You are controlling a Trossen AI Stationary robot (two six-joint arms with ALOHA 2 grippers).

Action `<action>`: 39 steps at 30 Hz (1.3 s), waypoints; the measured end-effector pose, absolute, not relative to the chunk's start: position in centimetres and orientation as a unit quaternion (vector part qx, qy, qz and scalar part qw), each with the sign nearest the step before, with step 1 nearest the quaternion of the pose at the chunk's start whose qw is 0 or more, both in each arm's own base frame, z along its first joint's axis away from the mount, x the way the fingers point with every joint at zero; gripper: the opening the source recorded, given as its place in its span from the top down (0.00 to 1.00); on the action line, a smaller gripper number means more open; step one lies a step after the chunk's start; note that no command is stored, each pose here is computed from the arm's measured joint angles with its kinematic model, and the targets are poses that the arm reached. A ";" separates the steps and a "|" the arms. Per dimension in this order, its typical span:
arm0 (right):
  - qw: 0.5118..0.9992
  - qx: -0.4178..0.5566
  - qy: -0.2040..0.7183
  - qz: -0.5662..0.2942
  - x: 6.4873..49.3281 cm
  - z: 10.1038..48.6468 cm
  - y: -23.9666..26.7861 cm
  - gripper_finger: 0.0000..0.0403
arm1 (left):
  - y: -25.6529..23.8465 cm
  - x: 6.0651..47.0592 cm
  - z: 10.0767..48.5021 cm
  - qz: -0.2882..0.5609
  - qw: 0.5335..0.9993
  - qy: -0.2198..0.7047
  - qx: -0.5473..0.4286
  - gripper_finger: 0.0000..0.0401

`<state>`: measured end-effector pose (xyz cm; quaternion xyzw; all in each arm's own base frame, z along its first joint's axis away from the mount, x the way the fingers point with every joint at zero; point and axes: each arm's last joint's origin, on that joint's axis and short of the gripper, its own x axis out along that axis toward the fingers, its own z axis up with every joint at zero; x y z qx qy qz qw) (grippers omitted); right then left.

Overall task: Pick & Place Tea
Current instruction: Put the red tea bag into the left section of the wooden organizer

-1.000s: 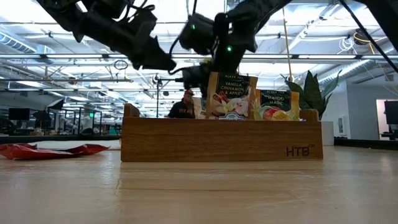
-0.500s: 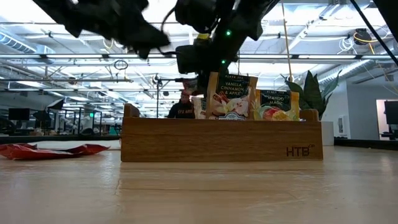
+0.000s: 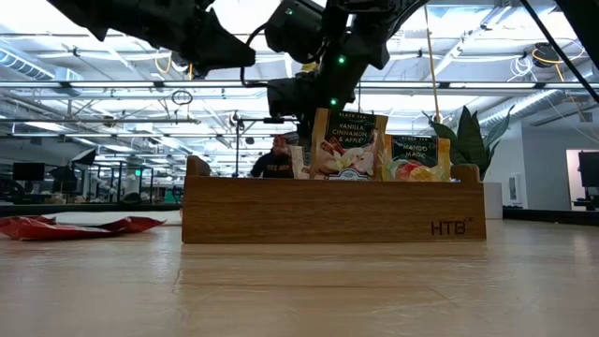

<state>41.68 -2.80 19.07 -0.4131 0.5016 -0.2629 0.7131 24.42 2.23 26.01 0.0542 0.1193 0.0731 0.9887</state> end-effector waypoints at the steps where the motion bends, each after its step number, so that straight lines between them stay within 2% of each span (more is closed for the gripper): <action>1: 0.717 -0.410 0.501 -0.257 41.7 19.0 -2.7 1.00 | 2.2 24.4 26.0 0.075 0.989 0.119 0.054 0.71; 4: 0.726 -0.401 0.500 -0.249 41.7 19.0 -2.6 1.00 | 2.1 24.4 25.8 0.064 0.989 0.126 0.050 0.71; 10: 0.715 -0.396 0.521 -0.246 41.2 18.6 -2.9 1.00 | 0.2 24.0 25.8 -0.103 0.982 0.130 0.086 0.71; 13: 0.708 -0.388 0.535 -0.248 40.8 18.4 -3.0 1.00 | -0.2 23.3 26.0 -0.115 0.978 0.139 0.105 0.71; 18: 0.693 -0.377 0.564 -0.245 40.0 18.0 -3.0 1.00 | 0.4 21.0 27.2 -0.024 0.979 0.158 0.128 0.71; 21: 0.687 -0.369 0.575 -0.247 39.7 17.8 -3.0 1.00 | 0.4 19.8 28.5 -0.002 0.983 0.125 0.132 0.71; 24: 0.685 -0.378 0.574 -0.240 39.7 17.8 -2.6 1.00 | 1.1 19.4 29.2 0.081 0.984 0.107 0.117 0.71; 27: 0.683 -0.418 0.560 -0.212 40.3 18.0 -1.5 1.00 | 2.1 19.8 28.9 0.145 0.980 0.111 0.075 0.71; 30: 0.675 -0.479 0.534 -0.176 40.8 17.5 -0.6 1.00 | 3.2 21.0 28.0 0.156 0.980 0.121 0.018 0.71; 32: 0.651 -0.532 0.518 -0.159 40.9 16.8 -0.1 1.00 | 3.8 21.7 27.3 0.153 0.980 0.130 -0.009 0.71; 35: 0.607 -0.604 0.489 -0.168 40.9 16.0 0.3 1.00 | 4.5 22.7 26.1 0.161 0.975 0.154 -0.028 0.71; 39: 0.580 -0.652 0.442 -0.207 40.6 15.5 0.6 1.00 | 5.3 23.7 24.8 0.173 0.969 0.172 -0.042 0.71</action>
